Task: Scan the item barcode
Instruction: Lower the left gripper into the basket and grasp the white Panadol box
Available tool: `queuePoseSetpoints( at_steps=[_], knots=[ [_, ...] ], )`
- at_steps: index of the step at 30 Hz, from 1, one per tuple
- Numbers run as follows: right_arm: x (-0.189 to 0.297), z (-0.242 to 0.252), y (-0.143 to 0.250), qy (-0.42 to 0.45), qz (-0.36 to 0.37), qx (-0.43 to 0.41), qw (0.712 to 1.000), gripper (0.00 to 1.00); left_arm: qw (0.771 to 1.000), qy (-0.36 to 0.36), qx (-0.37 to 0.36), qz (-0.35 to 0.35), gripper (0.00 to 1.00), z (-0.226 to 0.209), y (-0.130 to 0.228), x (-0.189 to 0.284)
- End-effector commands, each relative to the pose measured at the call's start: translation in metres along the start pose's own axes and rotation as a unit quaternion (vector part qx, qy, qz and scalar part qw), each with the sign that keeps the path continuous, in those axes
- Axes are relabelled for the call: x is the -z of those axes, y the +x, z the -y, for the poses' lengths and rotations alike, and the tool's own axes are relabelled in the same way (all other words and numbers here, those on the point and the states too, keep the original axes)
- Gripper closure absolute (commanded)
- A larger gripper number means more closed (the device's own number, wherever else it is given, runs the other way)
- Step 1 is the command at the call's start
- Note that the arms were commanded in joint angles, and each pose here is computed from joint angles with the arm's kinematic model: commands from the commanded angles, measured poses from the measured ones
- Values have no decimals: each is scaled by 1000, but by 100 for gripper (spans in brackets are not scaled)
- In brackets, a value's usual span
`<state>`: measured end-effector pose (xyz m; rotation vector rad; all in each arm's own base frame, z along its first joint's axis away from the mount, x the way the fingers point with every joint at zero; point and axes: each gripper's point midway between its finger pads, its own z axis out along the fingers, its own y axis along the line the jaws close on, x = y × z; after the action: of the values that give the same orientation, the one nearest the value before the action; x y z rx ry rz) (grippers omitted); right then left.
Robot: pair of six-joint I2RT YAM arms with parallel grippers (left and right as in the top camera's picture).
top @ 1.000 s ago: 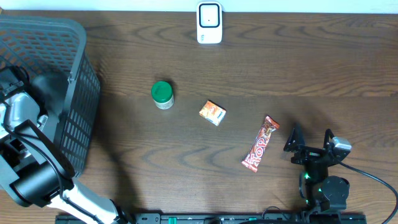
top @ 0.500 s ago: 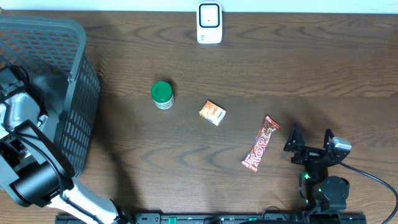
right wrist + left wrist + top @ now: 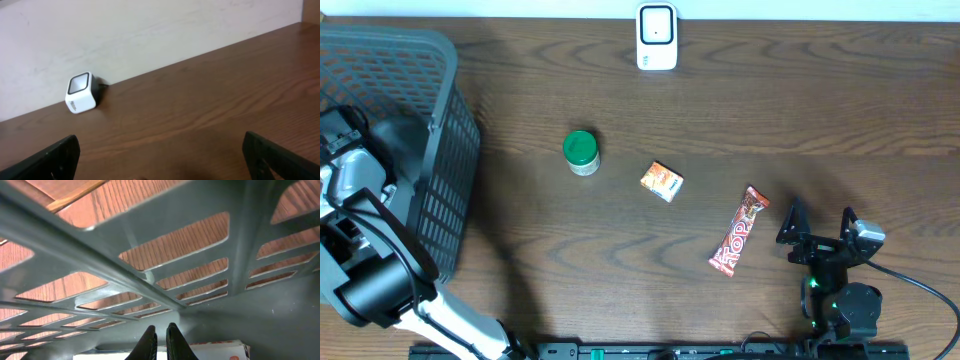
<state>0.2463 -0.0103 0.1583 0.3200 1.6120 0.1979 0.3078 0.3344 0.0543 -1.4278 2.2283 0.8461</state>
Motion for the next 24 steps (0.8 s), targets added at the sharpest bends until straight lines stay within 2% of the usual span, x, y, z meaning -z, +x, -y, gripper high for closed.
queuePoseSetpoints(
  at_steps=[1, 24],
  knots=[
    [0, 3, -1, 5, 2, 5, 1000, 1, 999, -10, -22, -44, 92, 1, 30, -21],
    [0, 3, -1, 5, 2, 5, 1000, 1, 988, 45, -30, -146, 92, 14, 75, -4]
  ],
)
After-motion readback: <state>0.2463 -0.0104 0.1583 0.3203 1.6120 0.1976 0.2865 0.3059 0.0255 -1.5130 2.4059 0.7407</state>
